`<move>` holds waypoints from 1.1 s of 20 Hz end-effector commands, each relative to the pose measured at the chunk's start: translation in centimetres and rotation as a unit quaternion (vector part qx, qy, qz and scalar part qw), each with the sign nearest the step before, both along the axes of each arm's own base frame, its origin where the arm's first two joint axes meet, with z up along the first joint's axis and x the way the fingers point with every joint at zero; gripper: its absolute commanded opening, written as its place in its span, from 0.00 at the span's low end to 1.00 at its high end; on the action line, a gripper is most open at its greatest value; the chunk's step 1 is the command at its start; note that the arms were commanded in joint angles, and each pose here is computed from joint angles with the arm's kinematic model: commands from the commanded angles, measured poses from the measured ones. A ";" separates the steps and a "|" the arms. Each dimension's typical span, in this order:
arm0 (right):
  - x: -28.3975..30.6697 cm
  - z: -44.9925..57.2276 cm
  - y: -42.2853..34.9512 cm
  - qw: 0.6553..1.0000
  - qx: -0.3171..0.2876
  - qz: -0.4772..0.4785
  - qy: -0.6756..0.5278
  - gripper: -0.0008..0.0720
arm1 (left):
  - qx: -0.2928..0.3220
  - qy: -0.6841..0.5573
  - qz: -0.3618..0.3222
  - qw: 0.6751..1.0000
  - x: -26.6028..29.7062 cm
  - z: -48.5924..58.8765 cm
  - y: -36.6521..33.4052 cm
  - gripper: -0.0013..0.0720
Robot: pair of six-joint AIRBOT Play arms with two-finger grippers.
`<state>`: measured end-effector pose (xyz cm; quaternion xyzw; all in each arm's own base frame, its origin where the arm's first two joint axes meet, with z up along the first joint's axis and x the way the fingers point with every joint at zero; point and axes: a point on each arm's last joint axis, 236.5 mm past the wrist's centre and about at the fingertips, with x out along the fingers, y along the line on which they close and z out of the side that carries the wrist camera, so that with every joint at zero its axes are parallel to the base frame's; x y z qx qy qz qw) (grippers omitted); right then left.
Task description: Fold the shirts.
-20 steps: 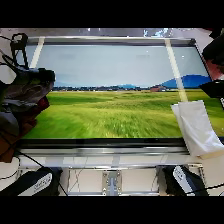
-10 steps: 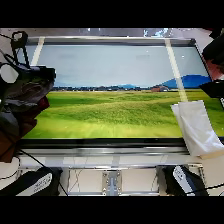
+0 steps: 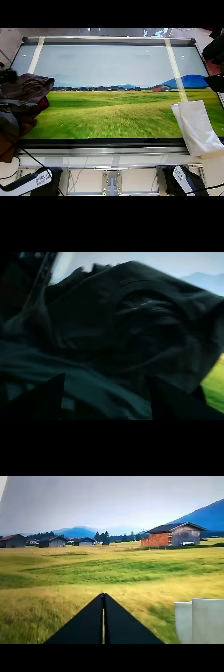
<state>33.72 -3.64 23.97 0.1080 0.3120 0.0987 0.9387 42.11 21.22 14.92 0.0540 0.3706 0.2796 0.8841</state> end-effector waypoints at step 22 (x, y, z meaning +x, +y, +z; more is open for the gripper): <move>0.9 7.8 5.9 0.978 0.156 0.069 -0.117 0.03 | -0.412 -0.173 0.185 0.875 -1.9 -7.1 7.2 0.03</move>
